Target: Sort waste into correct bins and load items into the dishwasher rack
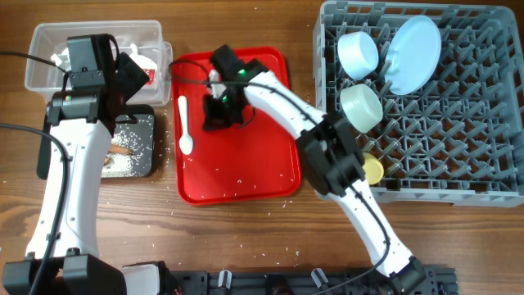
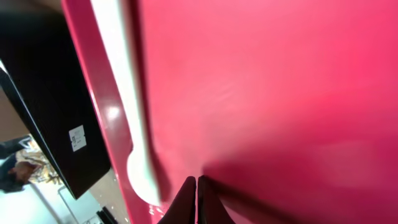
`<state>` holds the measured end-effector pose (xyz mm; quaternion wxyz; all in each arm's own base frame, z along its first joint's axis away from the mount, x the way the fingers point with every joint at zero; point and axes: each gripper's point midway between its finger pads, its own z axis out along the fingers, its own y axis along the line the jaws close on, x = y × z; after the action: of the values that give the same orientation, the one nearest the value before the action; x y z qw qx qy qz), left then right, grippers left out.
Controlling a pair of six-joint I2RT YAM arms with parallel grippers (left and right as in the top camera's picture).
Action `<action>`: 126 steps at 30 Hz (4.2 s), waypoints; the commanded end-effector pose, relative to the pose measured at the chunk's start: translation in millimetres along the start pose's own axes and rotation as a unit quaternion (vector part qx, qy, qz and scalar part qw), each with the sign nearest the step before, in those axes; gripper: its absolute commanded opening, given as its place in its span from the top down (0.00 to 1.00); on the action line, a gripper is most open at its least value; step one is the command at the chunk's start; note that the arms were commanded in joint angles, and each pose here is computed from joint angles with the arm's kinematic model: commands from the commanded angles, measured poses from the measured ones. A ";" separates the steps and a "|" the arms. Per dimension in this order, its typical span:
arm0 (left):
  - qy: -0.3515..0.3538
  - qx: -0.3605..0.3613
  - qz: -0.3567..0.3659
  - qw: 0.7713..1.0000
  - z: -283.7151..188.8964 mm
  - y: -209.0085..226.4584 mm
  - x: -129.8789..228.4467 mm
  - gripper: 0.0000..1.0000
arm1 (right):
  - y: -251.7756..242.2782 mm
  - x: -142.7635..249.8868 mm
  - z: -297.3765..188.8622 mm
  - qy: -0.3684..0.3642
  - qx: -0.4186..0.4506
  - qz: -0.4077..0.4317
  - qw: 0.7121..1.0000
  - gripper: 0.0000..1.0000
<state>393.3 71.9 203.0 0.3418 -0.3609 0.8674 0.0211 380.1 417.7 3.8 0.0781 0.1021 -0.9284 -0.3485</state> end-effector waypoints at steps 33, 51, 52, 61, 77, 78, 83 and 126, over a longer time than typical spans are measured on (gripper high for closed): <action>-0.085 -0.018 -0.028 0.996 -43.6 25.7 -51.7 0.00 | 26.0 22.4 8.6 -0.082 0.206 -0.128 0.967 0.55; -0.109 -0.128 -0.160 0.973 -104.0 165.2 -69.7 0.00 | 41.5 21.5 6.2 -0.142 0.278 -0.169 0.935 0.39; -0.106 -0.129 -0.160 0.973 -102.7 165.5 -68.9 0.00 | 44.1 20.3 3.0 -0.146 0.276 -0.170 0.935 0.39; -0.100 -0.132 -0.159 0.973 -99.2 166.2 -67.1 0.00 | 63.4 19.4 -9.6 -0.159 0.251 -0.177 0.938 0.36; -0.093 -0.135 -0.158 0.974 -98.4 167.1 -64.0 0.00 | 65.7 9.9 -9.7 -0.207 0.282 -0.178 0.920 0.29; -0.093 -0.135 -0.158 0.974 -98.4 167.2 -63.8 0.00 | 64.4 9.9 -8.3 -0.205 0.283 -0.178 0.920 0.29; -0.092 -0.136 -0.158 0.974 -98.4 167.3 -63.3 0.00 | 48.1 12.3 5.3 -0.188 0.296 -0.170 0.921 0.33; -0.074 -0.144 -0.156 0.974 -98.1 170.0 -53.9 0.00 | -6.2 49.9 37.1 -0.049 0.270 -0.065 0.960 0.96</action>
<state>254.2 201.3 274.3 0.3485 -0.5363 0.7594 0.1194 323.2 442.3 3.8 -0.0500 0.1713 -0.9769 -0.1176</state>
